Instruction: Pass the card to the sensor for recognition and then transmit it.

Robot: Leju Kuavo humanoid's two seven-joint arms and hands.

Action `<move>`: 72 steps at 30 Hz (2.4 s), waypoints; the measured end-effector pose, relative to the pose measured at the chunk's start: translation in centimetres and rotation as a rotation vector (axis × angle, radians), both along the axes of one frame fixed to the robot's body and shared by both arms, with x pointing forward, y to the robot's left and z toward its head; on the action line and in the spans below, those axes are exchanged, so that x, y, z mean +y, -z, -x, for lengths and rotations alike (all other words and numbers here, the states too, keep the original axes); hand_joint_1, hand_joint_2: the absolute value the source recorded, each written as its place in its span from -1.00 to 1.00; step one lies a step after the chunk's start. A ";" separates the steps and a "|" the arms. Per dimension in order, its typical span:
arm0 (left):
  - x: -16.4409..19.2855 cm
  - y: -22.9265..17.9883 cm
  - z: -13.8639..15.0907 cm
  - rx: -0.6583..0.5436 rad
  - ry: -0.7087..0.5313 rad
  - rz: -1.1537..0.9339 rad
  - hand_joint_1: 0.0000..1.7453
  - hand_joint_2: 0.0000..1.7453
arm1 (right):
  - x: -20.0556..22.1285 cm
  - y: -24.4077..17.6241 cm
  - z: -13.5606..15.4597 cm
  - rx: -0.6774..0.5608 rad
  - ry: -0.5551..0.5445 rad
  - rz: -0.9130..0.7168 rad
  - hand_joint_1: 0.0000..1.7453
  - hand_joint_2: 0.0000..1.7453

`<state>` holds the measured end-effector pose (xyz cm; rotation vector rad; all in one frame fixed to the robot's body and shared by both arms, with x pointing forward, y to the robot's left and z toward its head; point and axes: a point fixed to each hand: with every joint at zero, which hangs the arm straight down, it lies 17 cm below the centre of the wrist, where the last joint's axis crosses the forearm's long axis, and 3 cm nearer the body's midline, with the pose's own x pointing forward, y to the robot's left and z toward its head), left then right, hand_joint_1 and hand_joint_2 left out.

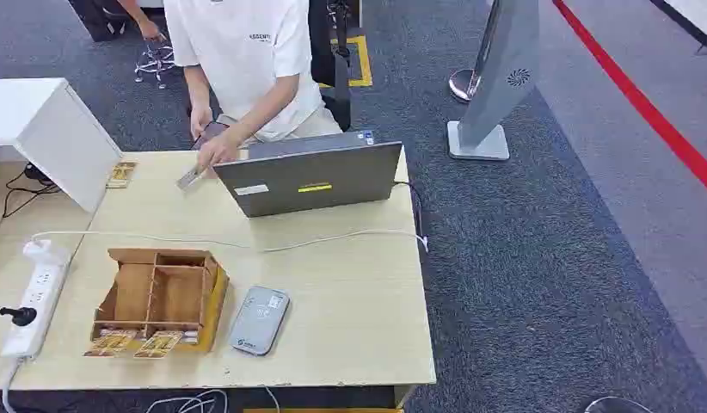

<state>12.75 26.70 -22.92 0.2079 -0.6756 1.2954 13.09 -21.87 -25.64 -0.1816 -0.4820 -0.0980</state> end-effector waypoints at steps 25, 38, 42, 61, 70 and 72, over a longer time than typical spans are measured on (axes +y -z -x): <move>24.7 -25.7 -5.2 -0.798 -0.285 -0.650 -1.00 1.00 | 1.1 0.0 -0.5 0.020 -0.065 -0.024 -1.00 -1.00; 18.3 -52.6 -25.3 -0.604 0.171 -1.643 -1.00 1.00 | 1.1 0.1 -1.9 0.058 -0.114 -0.064 -1.00 -1.00; 14.7 -59.0 -33.2 -0.459 0.263 -1.882 -1.00 1.00 | 0.6 0.1 -2.9 0.070 -0.141 -0.060 -1.00 -1.00; 11.5 -64.4 -46.7 0.098 0.534 -2.419 -1.00 1.00 | 1.6 0.1 -2.4 0.084 -0.206 -0.076 -1.00 -1.00; 11.7 -61.5 -47.8 0.114 0.633 -2.390 1.00 1.00 | 1.7 0.1 -2.4 0.083 -0.215 -0.075 -1.00 -1.00; 11.7 -61.1 -47.9 0.116 0.645 -2.387 1.00 1.00 | 1.7 0.1 -2.4 0.084 -0.217 -0.074 -1.00 -1.00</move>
